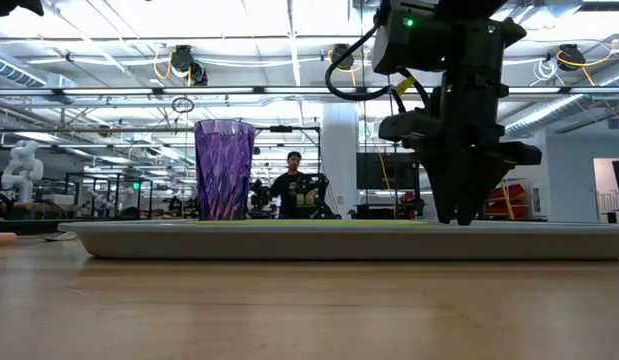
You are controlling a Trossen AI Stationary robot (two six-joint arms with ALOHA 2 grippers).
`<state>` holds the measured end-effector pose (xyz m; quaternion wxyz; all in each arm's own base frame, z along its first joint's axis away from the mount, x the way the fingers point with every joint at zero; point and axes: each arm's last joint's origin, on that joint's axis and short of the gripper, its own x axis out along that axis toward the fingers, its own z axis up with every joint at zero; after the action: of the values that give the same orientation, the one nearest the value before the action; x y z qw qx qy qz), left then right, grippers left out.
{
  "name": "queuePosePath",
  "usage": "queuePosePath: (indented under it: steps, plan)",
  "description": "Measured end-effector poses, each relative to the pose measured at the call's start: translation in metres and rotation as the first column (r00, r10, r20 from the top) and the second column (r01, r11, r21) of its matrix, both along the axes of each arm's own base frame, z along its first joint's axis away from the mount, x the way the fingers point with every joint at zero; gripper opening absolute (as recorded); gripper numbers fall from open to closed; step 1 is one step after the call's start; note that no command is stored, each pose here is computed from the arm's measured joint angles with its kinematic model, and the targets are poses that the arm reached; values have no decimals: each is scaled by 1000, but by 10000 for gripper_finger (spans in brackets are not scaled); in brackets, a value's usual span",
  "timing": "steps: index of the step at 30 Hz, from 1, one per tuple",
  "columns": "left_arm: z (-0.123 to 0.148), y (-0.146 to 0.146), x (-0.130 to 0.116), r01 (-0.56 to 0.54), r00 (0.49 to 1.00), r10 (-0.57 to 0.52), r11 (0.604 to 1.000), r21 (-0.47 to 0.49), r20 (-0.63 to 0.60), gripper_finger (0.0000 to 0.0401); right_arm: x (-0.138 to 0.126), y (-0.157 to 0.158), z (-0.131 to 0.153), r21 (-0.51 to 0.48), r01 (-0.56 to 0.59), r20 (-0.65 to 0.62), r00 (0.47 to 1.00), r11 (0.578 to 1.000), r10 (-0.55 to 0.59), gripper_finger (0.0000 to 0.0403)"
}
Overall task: Pick and place plate/cup/fork/spoon on tray
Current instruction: Adjust the green plate and the orange spoon on the gray serving tray
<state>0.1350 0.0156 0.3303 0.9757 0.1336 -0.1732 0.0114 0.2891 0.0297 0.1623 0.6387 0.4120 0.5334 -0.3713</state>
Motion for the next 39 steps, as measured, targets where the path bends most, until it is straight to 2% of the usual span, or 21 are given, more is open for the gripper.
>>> queuePosePath:
  steps: [25,39]
  plan:
    - [0,0,0,4,1000,-4,1000,-11,0,74,-6,36,0,-26,70,16,997,997,-70,116]
    - [0,0,0,5,1000,-5,1000,-11,0,74,-17,44,-19,-17,120,55,991,993,-119,116]
